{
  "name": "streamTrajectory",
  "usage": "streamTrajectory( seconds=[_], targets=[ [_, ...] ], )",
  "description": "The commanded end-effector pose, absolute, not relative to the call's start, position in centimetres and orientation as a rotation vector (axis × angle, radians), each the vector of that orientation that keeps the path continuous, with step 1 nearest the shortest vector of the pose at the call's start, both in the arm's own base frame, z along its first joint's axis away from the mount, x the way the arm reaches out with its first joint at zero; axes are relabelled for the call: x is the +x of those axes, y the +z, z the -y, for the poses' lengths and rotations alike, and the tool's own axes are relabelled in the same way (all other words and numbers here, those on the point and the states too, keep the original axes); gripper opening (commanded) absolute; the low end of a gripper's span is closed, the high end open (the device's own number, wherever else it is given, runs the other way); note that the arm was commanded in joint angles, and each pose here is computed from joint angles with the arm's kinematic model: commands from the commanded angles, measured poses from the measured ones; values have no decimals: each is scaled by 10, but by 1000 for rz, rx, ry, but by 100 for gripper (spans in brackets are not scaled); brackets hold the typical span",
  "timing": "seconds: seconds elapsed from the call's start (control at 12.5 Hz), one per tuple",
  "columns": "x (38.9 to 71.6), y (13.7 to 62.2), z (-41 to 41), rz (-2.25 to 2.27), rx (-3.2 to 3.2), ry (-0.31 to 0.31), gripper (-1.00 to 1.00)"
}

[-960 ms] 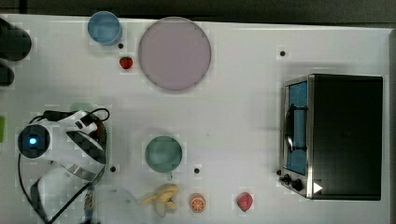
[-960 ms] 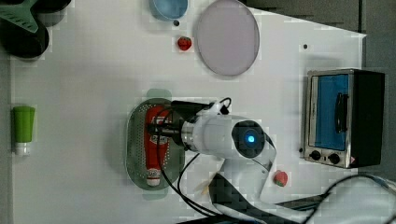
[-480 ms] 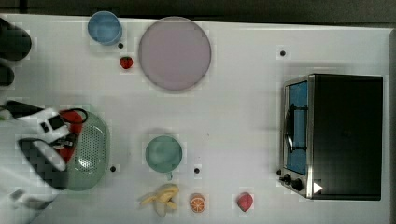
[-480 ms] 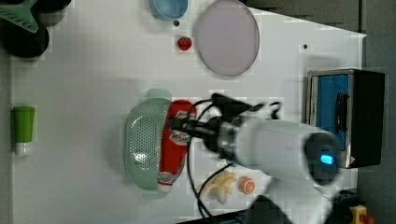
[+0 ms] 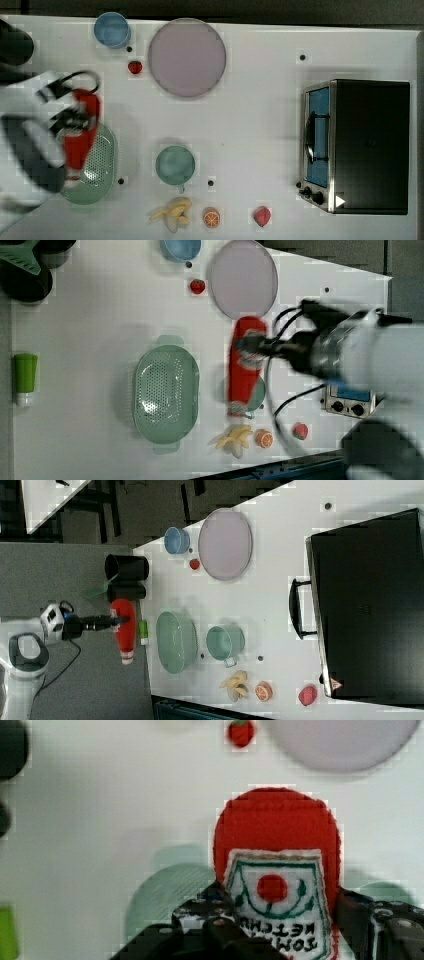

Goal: Pick ketchup from strainer and place it on the table

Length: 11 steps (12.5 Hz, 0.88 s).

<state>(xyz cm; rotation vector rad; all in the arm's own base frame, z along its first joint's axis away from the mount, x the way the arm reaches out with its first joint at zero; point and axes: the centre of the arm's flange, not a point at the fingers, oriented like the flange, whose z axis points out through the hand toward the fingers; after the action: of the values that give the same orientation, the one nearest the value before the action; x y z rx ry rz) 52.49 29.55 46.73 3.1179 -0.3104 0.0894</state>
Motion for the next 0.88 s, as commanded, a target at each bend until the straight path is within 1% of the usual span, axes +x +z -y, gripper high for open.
streamTrajectory(
  seconds=[0.08,0.24,0.4,0.64,0.72,0.88],
  targets=[
    [592,440,-126,410,3074,-22,19],
    [604,437,-68,362,3070,-15,19],
    [608,434,-16,388,3052,-23,19],
    [600,416,38,495,3017,-74,19],
    [597,405,48,520,3011,-78,19],
    [589,379,60,544,3011,-49,19]
  ],
)
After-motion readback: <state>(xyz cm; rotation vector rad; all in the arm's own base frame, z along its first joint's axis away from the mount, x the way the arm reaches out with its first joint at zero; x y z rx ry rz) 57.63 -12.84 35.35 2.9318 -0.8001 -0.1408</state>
